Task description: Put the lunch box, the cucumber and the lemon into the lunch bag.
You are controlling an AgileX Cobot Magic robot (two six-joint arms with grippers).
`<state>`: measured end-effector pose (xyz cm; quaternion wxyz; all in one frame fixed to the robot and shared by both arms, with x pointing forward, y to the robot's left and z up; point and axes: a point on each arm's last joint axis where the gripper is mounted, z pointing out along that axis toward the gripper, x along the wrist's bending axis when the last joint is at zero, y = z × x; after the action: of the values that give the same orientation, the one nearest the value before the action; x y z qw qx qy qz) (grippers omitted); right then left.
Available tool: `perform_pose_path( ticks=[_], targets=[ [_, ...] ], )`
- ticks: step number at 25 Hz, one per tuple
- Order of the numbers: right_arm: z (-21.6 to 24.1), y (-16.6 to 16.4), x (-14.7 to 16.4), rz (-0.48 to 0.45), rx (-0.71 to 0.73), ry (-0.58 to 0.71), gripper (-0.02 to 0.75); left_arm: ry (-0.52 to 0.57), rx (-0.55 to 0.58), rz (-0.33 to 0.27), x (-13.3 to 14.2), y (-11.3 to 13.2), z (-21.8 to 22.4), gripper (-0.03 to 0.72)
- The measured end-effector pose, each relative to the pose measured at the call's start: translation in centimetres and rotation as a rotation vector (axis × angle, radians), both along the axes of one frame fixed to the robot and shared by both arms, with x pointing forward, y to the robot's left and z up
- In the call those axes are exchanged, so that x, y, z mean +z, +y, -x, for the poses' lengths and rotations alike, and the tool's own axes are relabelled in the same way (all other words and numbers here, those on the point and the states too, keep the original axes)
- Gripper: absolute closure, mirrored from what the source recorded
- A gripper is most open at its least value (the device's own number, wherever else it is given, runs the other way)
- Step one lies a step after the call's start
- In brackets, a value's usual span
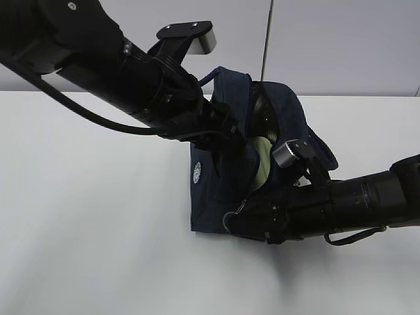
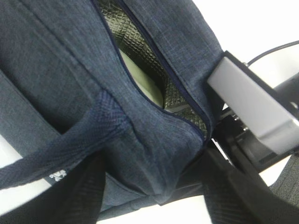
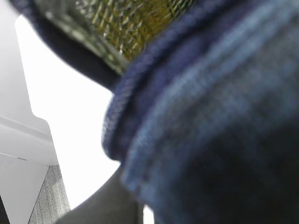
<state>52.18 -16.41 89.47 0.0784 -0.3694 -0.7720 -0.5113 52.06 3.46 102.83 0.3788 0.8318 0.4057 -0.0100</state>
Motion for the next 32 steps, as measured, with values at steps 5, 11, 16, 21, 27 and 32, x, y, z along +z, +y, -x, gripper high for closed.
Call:
perform_pose_path(
  ticks=[5,11,16,21,27,32],
  targets=[
    [0.0,0.0,0.0,-0.004,0.001,0.002,0.738,0.018,0.005,-0.014,-1.0,-0.2,-0.3,0.229],
    [0.0,0.1,0.1,-0.015,0.009,0.001,0.738,0.04,0.003,-0.029,-1.8,-0.3,-0.5,0.255],
    [0.0,0.1,0.2,-0.02,0.01,0.001,0.738,0.044,0.001,-0.031,-1.9,-0.3,-0.4,0.438],
    [0.0,0.1,0.2,-0.023,0.011,0.003,0.738,0.039,-0.002,-0.039,-1.9,-0.3,-0.5,0.653],
    [0.2,0.3,0.5,-0.06,0.024,0.009,0.738,0.02,-0.014,-0.062,-2.0,-0.1,-0.5,0.691],
    [0.3,0.5,0.8,-0.104,0.03,0.034,0.738,0.013,-0.019,-0.07,-2.0,-0.1,-0.5,0.691]
  ],
)
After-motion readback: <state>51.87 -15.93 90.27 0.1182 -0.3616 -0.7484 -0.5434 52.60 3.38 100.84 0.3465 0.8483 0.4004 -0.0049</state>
